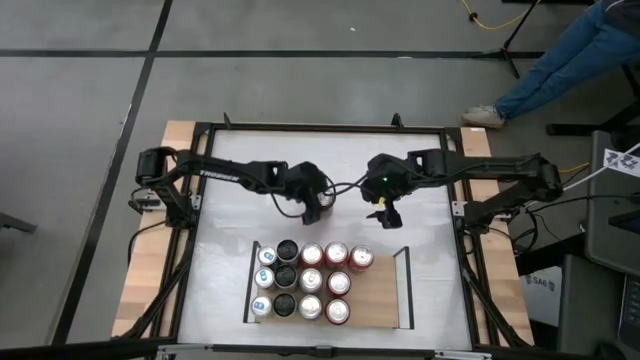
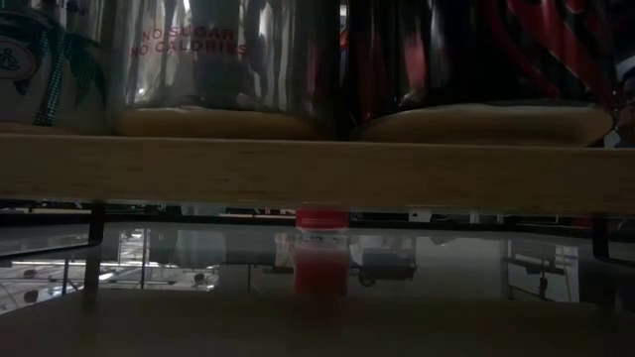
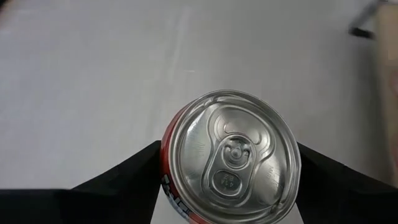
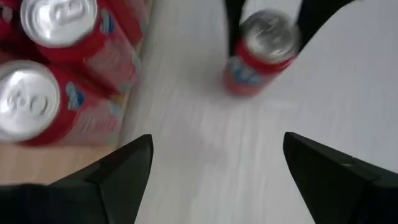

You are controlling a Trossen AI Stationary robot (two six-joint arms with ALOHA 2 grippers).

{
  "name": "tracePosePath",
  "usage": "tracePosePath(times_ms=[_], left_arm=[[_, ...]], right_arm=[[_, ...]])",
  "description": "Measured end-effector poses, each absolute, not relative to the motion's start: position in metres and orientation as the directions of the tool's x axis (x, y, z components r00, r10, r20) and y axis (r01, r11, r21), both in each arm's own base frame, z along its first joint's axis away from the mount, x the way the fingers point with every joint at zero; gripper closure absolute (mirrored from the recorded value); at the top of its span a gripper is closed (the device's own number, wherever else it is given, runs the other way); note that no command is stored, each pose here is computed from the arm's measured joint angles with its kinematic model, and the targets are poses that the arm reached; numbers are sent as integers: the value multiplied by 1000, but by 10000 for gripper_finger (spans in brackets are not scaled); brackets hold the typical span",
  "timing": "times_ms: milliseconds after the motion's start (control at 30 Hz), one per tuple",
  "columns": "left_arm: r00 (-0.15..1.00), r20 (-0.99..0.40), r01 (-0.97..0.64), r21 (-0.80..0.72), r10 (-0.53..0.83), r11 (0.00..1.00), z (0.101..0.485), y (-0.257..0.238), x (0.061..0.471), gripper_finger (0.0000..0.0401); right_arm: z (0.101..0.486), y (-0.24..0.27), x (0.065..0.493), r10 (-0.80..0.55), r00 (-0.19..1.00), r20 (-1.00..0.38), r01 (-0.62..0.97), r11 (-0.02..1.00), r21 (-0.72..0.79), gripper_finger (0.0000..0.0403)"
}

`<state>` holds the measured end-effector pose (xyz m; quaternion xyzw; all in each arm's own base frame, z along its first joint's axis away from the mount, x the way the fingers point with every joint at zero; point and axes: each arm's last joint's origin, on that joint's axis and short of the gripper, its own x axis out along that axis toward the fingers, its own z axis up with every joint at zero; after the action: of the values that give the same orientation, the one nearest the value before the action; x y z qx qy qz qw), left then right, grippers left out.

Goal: Place canned beverage on shelf
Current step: Put the red soda can on the shelf

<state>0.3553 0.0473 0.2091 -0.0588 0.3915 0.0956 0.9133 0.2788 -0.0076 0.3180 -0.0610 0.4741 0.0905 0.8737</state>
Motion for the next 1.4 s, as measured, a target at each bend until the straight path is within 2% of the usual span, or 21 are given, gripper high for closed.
tracePosePath(times_ms=[167,300,667,1033,1400], left_arm=[[684,-726,-112,-14,67,994,209,37,357,120],[685,-726,-96,6,70,995,209,37,357,116],[696,-715,-94,7,70,996,211,37,357,72],[697,-714,-101,0,71,995,214,37,356,75],[764,-641,-133,-40,77,990,246,36,344,75]], right_arm=[[319,-8,283,100,573,-813,-216,976,-32,54],[320,-8,284,99,586,-804,-218,975,-38,54],[321,-8,284,100,591,-800,-218,975,-39,54],[322,-8,287,99,612,-785,-217,975,-46,54],[329,-8,294,96,693,-714,-219,972,-82,54]])
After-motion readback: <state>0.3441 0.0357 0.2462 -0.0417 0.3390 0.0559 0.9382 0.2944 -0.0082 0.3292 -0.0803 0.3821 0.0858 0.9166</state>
